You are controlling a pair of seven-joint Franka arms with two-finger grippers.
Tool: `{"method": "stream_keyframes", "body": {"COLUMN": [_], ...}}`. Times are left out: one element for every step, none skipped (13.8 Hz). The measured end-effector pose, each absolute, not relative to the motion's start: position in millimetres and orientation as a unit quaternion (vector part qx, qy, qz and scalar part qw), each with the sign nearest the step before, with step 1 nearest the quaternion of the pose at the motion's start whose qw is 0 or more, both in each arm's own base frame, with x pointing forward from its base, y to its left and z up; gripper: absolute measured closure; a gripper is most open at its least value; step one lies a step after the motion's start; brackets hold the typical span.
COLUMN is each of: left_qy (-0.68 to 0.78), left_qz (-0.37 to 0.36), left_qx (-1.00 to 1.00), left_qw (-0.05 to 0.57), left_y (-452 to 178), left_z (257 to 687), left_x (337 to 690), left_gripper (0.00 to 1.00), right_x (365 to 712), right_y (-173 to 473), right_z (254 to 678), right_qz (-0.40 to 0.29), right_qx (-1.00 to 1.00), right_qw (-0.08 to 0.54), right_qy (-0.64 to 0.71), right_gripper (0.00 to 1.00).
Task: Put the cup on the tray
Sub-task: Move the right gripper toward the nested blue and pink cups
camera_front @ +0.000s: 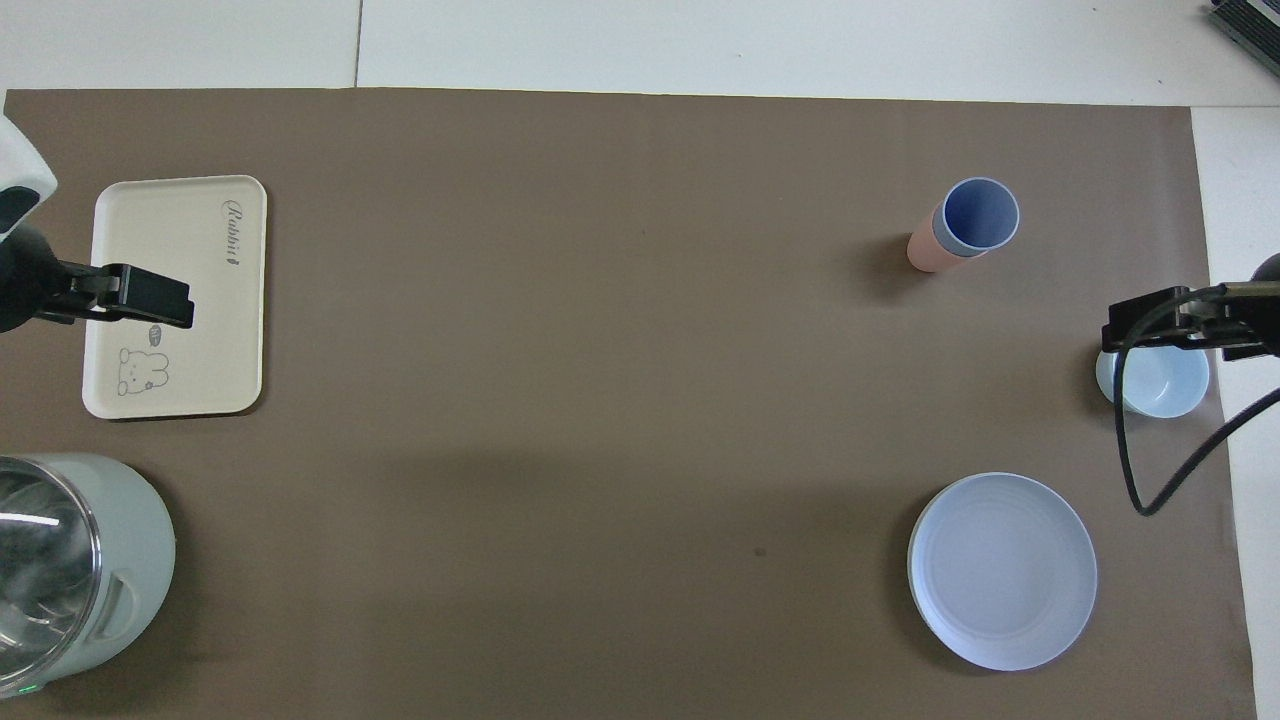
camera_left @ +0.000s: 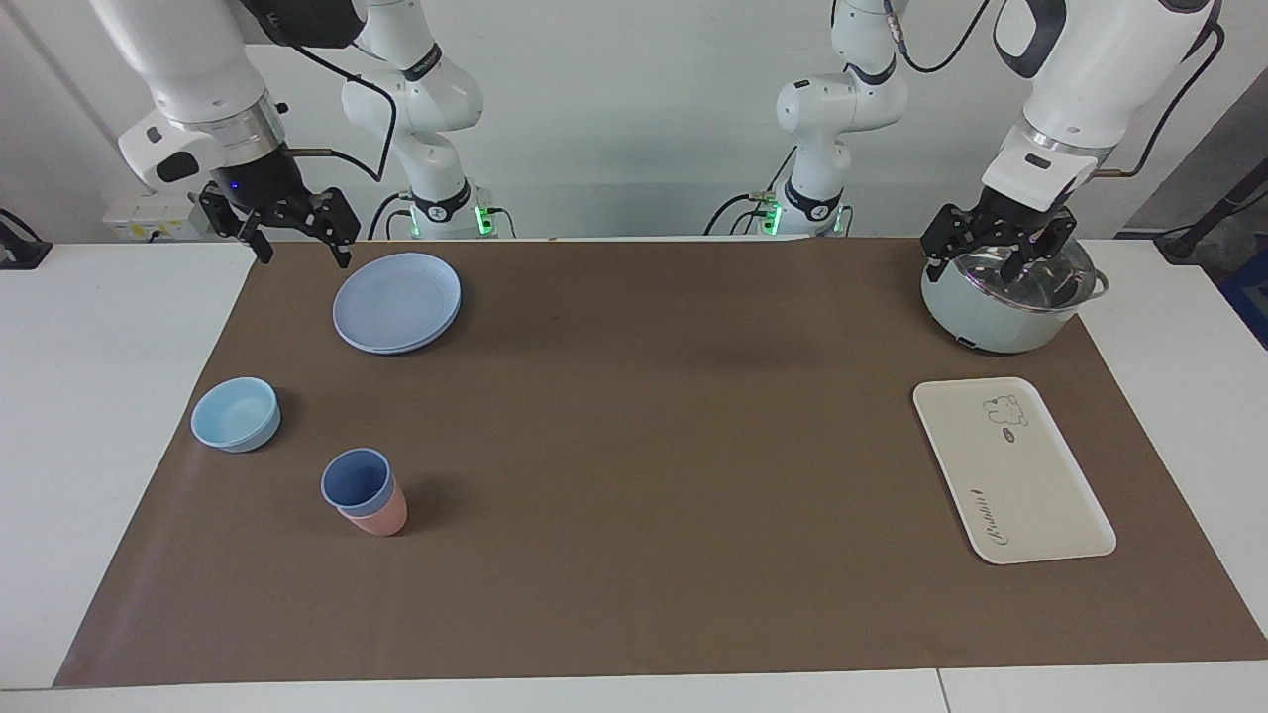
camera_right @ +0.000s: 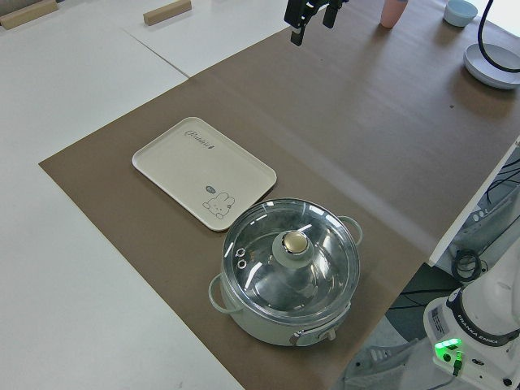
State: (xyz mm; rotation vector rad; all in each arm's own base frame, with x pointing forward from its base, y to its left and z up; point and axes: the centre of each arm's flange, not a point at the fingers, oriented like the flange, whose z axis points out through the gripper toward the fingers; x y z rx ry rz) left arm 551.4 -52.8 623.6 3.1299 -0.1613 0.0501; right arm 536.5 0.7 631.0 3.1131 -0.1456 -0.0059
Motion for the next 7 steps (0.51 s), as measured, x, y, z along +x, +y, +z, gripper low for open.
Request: {"method": "stream_keyframes", "body": {"left_qy": [-0.052,-0.052,-0.053,-0.053,-0.054,-0.054,-0.054], "left_qz": [0.016,0.016,0.016,0.016,0.016,0.016,0.016], "left_qx": [0.999,0.998,0.998,0.998,0.998,0.998,0.998], "left_qw": [0.004,0.004,0.004,0.004,0.004,0.004,0.004], "left_y": [-52.8,-52.8,-52.8,-52.8,-52.9,-52.9,-52.9], "left_z": [623.6,623.7,623.7,623.7,623.7,623.7,623.7], "left_x": [551.4,551.5,551.5,551.5,551.5,551.5,551.5], "left_gripper": [0.00,0.00,0.00,0.00,0.00,0.00,0.00], "right_x": [536.5,536.5,536.5,536.5,536.7,538.3,542.5], "right_y": [0.7,0.6,0.6,0.4,-0.2,-1.4,-3.2], "right_z": [631.0,631.0,631.0,631.0,630.9,630.7,629.4], "right_qz": [-0.002,-0.002,-0.002,-0.002,-0.001,0.005,0.021], "right_qx": [0.999,0.999,0.999,0.999,0.999,0.999,0.999], "right_qw": [0.013,0.013,0.013,0.013,0.013,0.012,0.008], "right_qy": [-0.047,-0.047,-0.047,-0.047,-0.048,-0.046,-0.037], "right_gripper": [0.00,0.00,0.00,0.00,0.00,0.00,0.00]}}
